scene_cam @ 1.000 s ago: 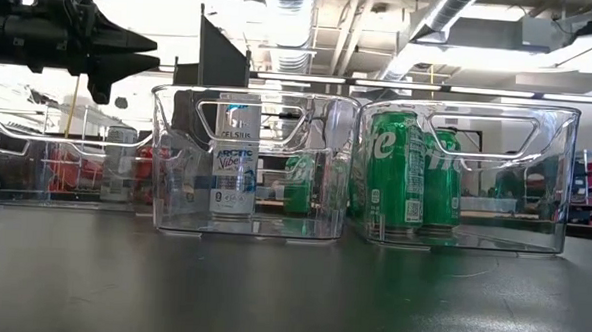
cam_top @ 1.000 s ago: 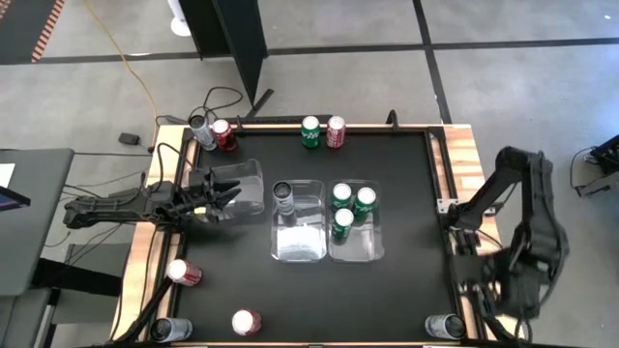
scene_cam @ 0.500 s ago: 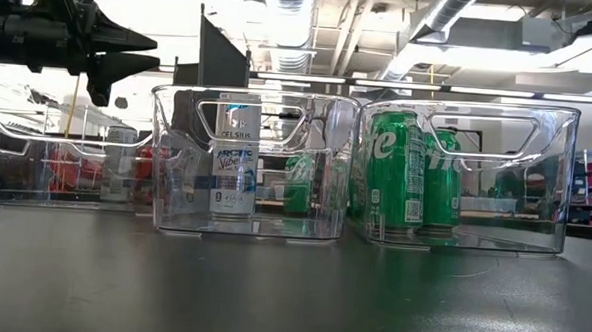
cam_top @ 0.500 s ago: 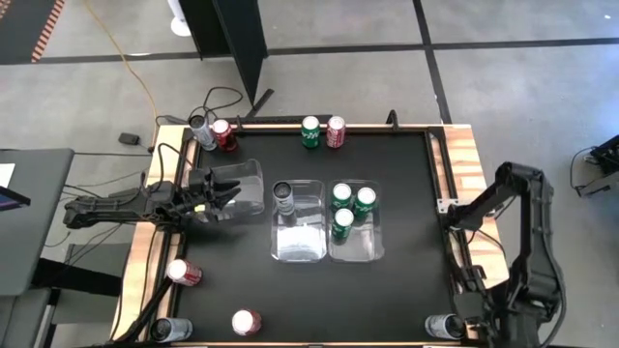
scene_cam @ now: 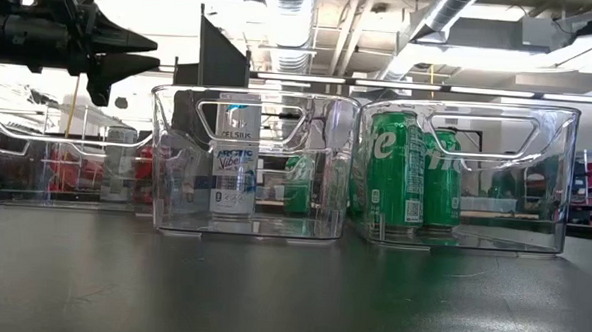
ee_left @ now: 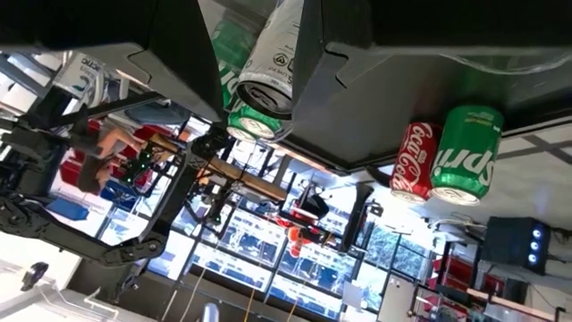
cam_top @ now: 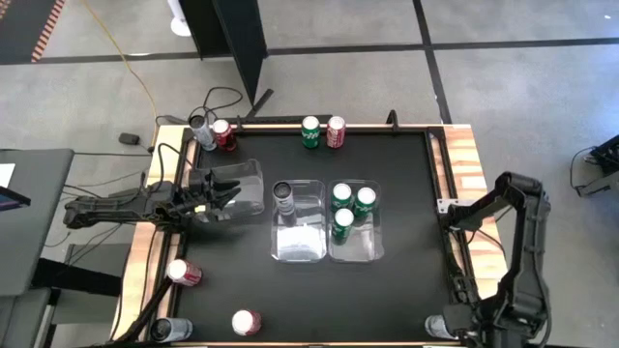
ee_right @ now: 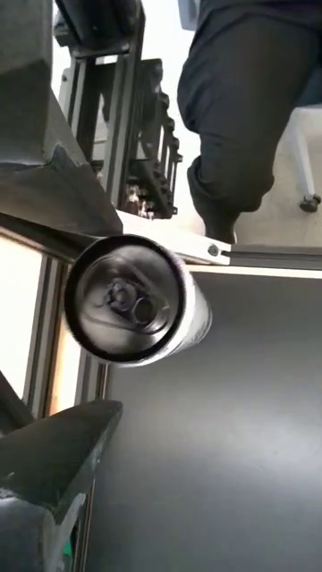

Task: Sort soda cans
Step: Put the bottom right white and blue soda can into the center transparent bin

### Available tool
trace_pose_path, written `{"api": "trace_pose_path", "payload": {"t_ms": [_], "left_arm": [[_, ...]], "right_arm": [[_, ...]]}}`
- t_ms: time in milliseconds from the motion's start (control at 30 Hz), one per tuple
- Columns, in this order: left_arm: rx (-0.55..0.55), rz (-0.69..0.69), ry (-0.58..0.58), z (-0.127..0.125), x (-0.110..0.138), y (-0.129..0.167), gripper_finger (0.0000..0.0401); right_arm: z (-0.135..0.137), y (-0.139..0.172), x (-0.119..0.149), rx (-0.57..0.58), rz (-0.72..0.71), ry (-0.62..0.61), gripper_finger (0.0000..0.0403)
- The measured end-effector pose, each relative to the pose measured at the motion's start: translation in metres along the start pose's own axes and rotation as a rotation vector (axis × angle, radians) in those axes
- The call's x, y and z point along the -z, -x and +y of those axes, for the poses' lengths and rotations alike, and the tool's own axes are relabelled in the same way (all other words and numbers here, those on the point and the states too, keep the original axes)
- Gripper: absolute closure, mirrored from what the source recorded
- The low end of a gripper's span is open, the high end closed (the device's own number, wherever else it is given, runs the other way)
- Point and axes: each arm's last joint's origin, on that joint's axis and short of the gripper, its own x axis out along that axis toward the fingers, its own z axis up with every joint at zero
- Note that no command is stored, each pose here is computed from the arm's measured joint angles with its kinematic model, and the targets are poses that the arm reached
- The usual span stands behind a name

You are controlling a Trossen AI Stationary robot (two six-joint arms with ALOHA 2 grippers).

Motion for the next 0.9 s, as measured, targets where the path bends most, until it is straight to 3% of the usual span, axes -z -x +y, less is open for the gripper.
{"api": "trace_pose_path", "payload": {"t_ms": [467,900], "left_arm": [[0.003,0.004,-0.026,0.0,0.0,0.0,0.0269],[0.011,0.006,-0.034,0.0,0.0,0.0,0.0269]], "right_arm": [[0.004,-0.005,-0.005,-0.032,-0.015,-0.078,0.0072],[0.014,-0.029,-0.006,0.023,0.052,-0.09,0.0072]]}}
